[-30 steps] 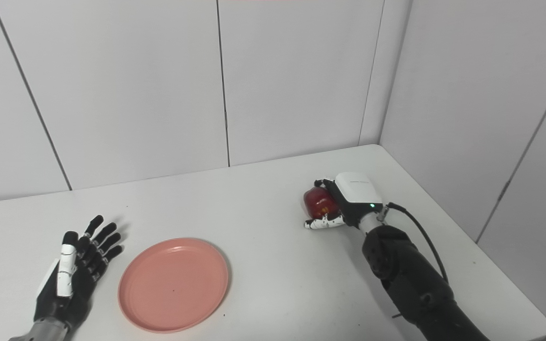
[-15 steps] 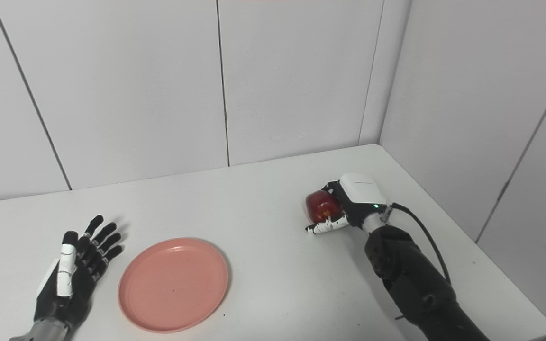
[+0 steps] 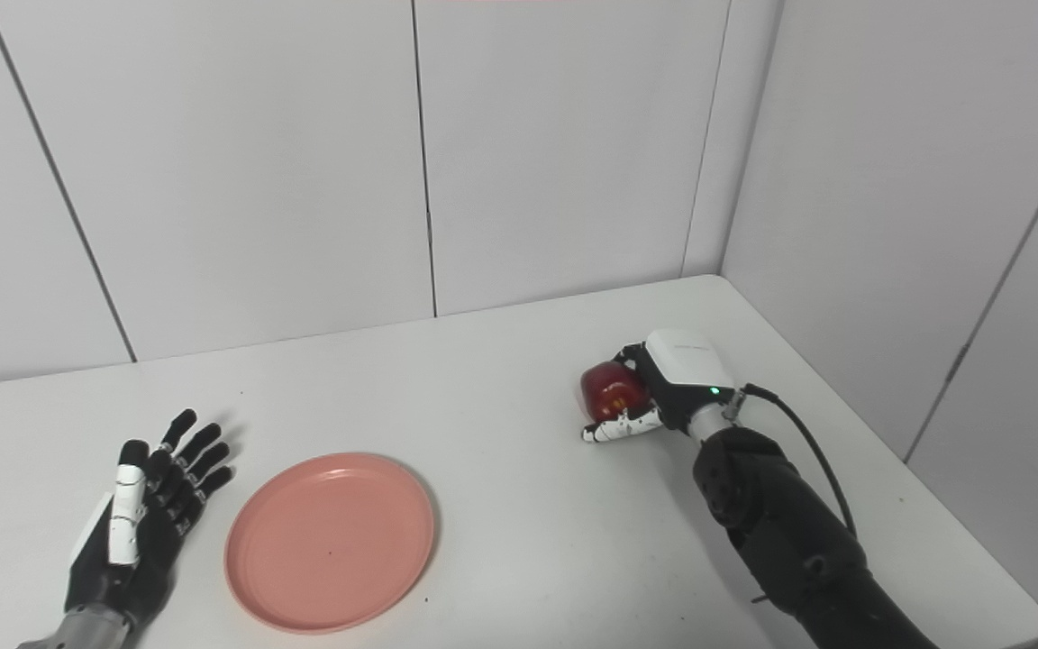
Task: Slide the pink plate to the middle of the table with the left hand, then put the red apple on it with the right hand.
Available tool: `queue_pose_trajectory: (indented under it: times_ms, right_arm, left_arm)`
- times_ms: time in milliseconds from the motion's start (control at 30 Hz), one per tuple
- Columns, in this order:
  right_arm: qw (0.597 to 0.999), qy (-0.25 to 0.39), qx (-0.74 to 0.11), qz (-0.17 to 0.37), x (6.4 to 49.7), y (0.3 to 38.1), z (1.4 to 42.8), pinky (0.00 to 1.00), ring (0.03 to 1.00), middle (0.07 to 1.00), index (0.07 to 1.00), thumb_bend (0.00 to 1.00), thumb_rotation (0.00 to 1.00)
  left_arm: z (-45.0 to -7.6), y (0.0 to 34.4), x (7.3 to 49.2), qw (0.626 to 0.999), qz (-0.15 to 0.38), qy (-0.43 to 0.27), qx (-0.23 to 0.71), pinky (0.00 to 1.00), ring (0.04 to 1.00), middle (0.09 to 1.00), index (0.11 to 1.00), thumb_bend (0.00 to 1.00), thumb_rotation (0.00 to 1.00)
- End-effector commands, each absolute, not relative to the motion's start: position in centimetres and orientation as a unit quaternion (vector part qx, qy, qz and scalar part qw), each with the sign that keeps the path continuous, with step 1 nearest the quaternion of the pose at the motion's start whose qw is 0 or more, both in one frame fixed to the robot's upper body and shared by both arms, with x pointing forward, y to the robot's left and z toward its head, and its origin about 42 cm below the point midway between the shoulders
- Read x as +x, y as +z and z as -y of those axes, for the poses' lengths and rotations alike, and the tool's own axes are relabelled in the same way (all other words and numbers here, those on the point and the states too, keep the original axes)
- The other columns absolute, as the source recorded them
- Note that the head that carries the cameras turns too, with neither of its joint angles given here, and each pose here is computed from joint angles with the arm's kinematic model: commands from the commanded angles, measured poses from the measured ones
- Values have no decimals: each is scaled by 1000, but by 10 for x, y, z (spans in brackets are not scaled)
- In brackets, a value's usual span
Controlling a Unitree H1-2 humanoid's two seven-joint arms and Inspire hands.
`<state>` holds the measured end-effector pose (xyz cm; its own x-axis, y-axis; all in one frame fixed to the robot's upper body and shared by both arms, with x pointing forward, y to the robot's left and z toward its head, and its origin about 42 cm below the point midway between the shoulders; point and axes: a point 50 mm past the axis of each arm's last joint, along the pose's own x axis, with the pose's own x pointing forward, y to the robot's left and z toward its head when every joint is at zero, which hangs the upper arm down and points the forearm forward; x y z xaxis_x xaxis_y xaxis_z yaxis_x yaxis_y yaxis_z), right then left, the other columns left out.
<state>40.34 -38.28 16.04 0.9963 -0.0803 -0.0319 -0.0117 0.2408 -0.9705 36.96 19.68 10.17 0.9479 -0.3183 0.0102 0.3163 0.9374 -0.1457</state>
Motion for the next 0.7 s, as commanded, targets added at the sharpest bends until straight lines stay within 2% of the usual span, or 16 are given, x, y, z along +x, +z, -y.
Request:
queue_pose_trajectory:
  times_ms: [0, 133, 233, 333, 533, 667]
  right_arm:
    - [780, -30, -625, -3, 413, 184, 386, 266, 328, 392, 457, 536, 404]
    - [784, -31, -620, 23, 413, 190, 380, 206, 265, 338, 403, 518, 322]
    - [785, -29, -617, 52, 413, 200, 372, 182, 242, 319, 383, 516, 305]
    - [783, -22, -616, 87, 414, 220, 356, 197, 261, 343, 461, 504, 182]
    - [768, -4, -619, 165, 414, 253, 323, 235, 305, 384, 481, 501, 156]
    - [765, 7, -613, 198, 413, 269, 303, 254, 325, 403, 484, 500, 162]
  left_arm:
    - [-192, 92, 363, 984, -17, -161, -77, 914, 928, 936, 955, 731, 1000]
    - [-192, 92, 363, 984, -17, -160, -77, 910, 922, 929, 951, 727, 1000]
    - [-191, 92, 363, 984, -16, -161, -80, 901, 920, 924, 946, 725, 1000]
    - [-190, 92, 363, 983, -17, -162, -81, 894, 919, 922, 949, 720, 1000]
    - [-185, 92, 362, 984, -17, -160, -80, 876, 908, 917, 944, 713, 1000]
    - [-179, 93, 362, 984, -19, -157, -80, 856, 894, 911, 940, 713, 1000]
